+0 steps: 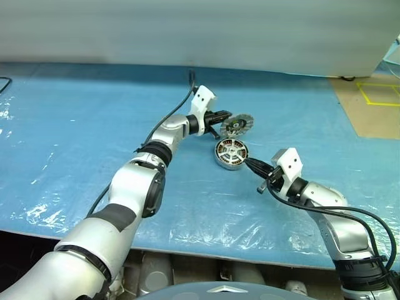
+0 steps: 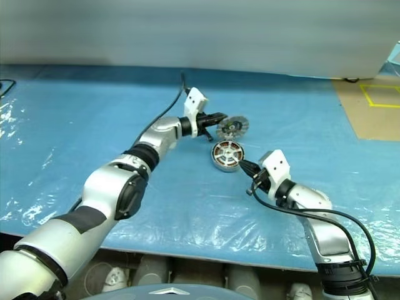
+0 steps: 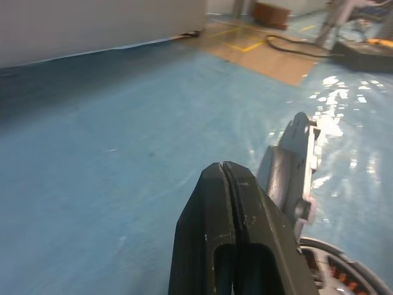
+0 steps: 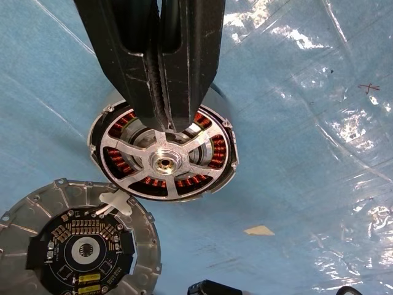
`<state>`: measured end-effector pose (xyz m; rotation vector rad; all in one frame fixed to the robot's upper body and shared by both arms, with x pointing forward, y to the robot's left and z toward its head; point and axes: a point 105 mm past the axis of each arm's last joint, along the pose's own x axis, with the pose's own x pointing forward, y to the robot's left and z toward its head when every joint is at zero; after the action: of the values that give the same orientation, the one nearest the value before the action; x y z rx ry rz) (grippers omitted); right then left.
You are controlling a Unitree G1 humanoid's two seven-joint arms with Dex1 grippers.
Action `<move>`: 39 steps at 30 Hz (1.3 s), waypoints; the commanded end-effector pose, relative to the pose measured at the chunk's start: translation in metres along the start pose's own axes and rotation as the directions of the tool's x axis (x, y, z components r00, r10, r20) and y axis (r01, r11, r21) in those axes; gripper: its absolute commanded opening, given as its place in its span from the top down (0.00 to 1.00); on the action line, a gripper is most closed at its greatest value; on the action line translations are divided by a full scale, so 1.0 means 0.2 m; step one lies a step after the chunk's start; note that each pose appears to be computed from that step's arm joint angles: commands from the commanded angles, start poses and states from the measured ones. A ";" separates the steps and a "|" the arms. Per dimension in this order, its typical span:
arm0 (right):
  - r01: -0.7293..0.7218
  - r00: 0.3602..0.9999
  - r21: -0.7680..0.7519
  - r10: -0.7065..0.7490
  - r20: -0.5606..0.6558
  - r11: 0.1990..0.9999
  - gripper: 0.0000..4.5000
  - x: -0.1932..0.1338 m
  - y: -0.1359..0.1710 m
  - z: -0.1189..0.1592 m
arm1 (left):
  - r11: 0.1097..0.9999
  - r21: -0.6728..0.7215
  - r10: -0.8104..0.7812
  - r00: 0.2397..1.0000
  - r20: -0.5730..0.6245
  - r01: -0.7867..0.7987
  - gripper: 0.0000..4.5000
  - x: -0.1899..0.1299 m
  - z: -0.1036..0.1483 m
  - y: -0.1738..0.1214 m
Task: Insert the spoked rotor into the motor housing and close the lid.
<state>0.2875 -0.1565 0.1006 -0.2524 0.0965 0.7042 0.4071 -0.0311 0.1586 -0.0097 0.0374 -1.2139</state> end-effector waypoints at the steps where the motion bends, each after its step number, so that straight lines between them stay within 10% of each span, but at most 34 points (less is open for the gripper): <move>1: -0.002 0.999 -0.026 0.003 0.037 1.000 1.00 -0.01 0.01 0.06 | 0.988 0.039 -0.150 0.987 0.051 0.148 0.99 0.02 0.09 -0.08; 17: 0.000 1.000 -0.034 0.000 -0.001 0.999 1.00 -0.03 -0.04 0.03 | 0.938 0.068 -0.325 0.932 -0.161 0.339 0.99 -0.16 -0.21 -0.15; 32: 0.051 0.995 -0.017 -0.050 0.090 0.999 1.00 0.01 -0.17 0.17 | 0.953 0.087 -0.290 0.957 -0.021 0.291 0.99 -0.22 -0.20 -0.17; 39: 0.022 0.993 0.011 -0.023 0.113 1.000 0.57 0.11 -0.12 0.18 | 0.968 0.103 -0.243 0.963 0.120 0.231 1.00 -0.38 -0.09 -0.16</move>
<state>0.3161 -0.1554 0.1267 -0.1987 0.0244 0.6908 0.3522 0.0252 0.1290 -0.0014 -0.0701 -1.4574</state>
